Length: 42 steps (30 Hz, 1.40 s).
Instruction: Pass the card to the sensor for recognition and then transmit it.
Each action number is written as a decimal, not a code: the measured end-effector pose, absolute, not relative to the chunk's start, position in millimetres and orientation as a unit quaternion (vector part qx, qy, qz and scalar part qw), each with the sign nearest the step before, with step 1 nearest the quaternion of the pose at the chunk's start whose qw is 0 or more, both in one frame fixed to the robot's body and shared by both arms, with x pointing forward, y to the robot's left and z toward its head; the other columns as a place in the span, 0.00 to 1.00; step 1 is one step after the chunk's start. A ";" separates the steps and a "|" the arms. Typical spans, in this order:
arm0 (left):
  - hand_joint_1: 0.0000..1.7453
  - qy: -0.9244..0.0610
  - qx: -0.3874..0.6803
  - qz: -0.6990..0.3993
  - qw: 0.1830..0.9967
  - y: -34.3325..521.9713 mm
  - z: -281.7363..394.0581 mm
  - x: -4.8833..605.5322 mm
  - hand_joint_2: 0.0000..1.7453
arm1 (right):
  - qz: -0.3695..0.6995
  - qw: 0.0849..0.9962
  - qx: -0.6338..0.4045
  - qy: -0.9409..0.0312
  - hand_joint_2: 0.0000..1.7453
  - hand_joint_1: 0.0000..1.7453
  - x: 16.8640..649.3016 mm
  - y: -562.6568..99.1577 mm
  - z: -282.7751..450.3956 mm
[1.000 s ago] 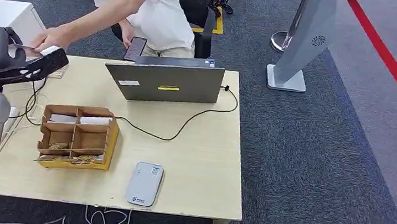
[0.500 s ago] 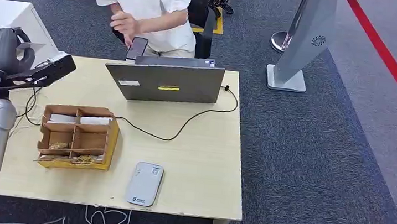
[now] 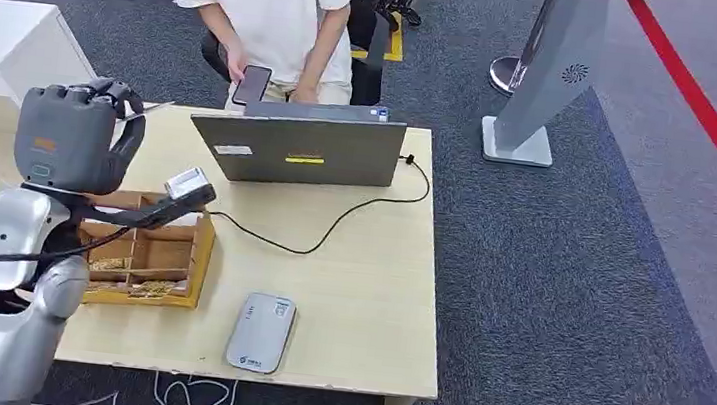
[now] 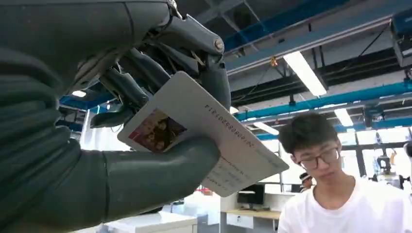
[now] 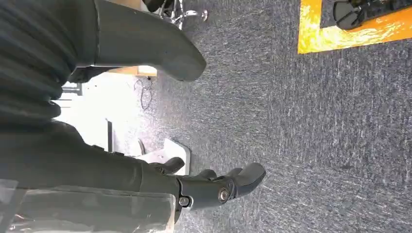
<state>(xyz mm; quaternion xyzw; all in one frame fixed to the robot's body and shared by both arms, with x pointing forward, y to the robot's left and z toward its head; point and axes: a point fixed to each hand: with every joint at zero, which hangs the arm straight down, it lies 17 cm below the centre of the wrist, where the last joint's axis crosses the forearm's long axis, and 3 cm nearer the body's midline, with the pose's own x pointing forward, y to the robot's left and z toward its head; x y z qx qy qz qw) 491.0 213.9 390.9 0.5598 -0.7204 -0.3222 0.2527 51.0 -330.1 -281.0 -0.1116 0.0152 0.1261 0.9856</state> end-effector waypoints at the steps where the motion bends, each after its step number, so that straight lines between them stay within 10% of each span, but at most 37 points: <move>1: 1.00 -0.728 0.553 -0.322 0.246 207.2 392.5 485.8 1.00 | 0.126 0.986 -0.112 0.015 1.00 0.00 50.6 -330.3 -281.1; 16: 1.00 -0.774 0.443 -0.379 0.246 98.2 331.6 443.1 1.00 | 0.121 0.986 -0.115 0.004 1.00 0.00 54.8 -330.5 -281.1; 42: 1.00 -0.743 0.400 -0.433 0.317 78.1 235.1 439.6 1.00 | 0.120 0.986 -0.113 0.008 1.00 0.00 52.3 -329.1 -281.3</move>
